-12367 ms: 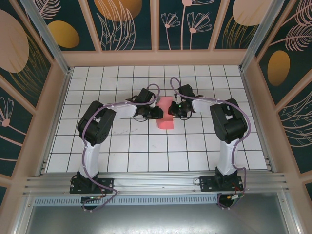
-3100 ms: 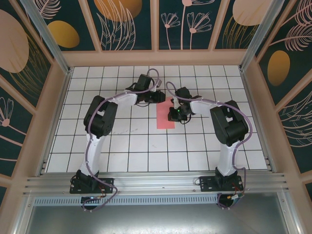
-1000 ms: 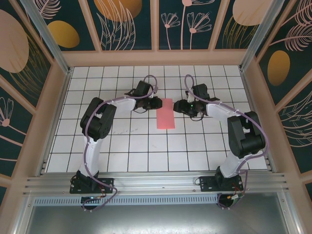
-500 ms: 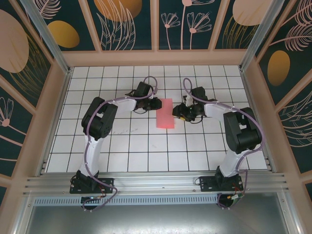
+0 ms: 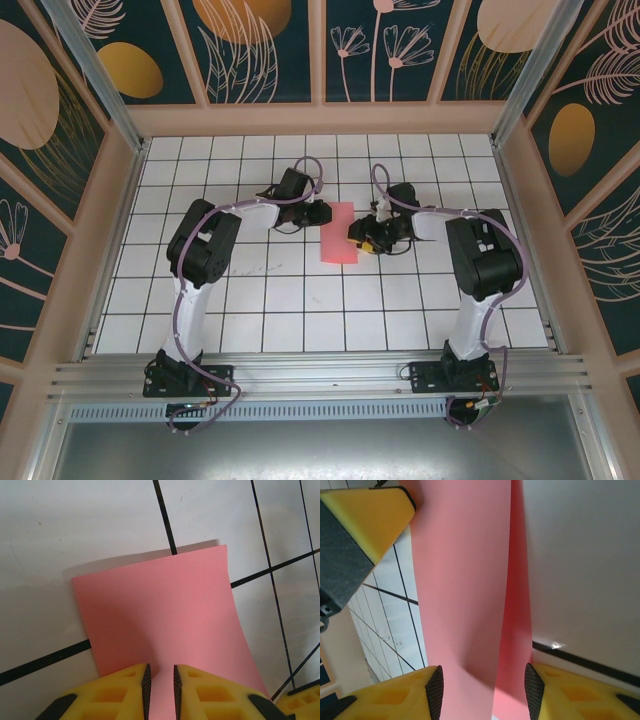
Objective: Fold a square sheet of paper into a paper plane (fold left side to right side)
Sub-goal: Fold the triangle a second time at the center of the table.
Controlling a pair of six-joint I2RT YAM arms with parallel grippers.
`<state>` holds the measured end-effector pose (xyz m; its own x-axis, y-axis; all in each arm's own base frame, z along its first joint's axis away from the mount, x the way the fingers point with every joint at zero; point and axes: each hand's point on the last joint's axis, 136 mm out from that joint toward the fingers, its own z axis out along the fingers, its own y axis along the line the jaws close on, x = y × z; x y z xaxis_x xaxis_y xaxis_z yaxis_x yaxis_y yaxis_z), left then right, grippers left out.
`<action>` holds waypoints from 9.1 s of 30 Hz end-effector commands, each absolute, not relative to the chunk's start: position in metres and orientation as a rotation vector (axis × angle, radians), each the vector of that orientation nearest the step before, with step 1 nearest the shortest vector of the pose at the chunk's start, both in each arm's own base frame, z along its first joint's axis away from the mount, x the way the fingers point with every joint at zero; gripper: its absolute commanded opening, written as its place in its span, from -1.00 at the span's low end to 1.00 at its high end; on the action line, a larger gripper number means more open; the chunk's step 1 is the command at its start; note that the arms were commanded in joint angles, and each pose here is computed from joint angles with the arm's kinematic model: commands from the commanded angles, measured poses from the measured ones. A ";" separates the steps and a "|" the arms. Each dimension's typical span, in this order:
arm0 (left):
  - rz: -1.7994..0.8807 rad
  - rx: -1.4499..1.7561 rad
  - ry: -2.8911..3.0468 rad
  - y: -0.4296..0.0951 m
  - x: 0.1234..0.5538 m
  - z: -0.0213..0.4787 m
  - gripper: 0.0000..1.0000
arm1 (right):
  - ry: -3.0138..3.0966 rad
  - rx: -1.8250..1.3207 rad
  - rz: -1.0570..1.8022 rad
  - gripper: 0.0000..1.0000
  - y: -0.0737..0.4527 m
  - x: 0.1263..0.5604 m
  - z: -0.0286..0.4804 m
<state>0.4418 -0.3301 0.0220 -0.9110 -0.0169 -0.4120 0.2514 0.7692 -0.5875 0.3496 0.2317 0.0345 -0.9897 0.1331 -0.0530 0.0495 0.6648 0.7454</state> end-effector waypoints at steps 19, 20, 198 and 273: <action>-0.782 0.517 2.210 -0.319 0.343 0.151 0.30 | 2.644 0.088 1.334 -0.36 0.255 0.412 0.078; -0.756 0.545 2.214 -0.322 0.335 0.148 0.32 | 2.645 0.091 1.335 -0.36 0.255 0.412 0.079; -0.312 0.566 2.608 -0.316 0.371 -0.007 -0.98 | 2.947 0.003 0.749 -1.00 0.222 0.290 -0.007; -0.216 0.586 2.655 -0.308 0.360 -0.022 -0.95 | 2.615 0.107 1.220 -1.00 0.279 0.383 0.047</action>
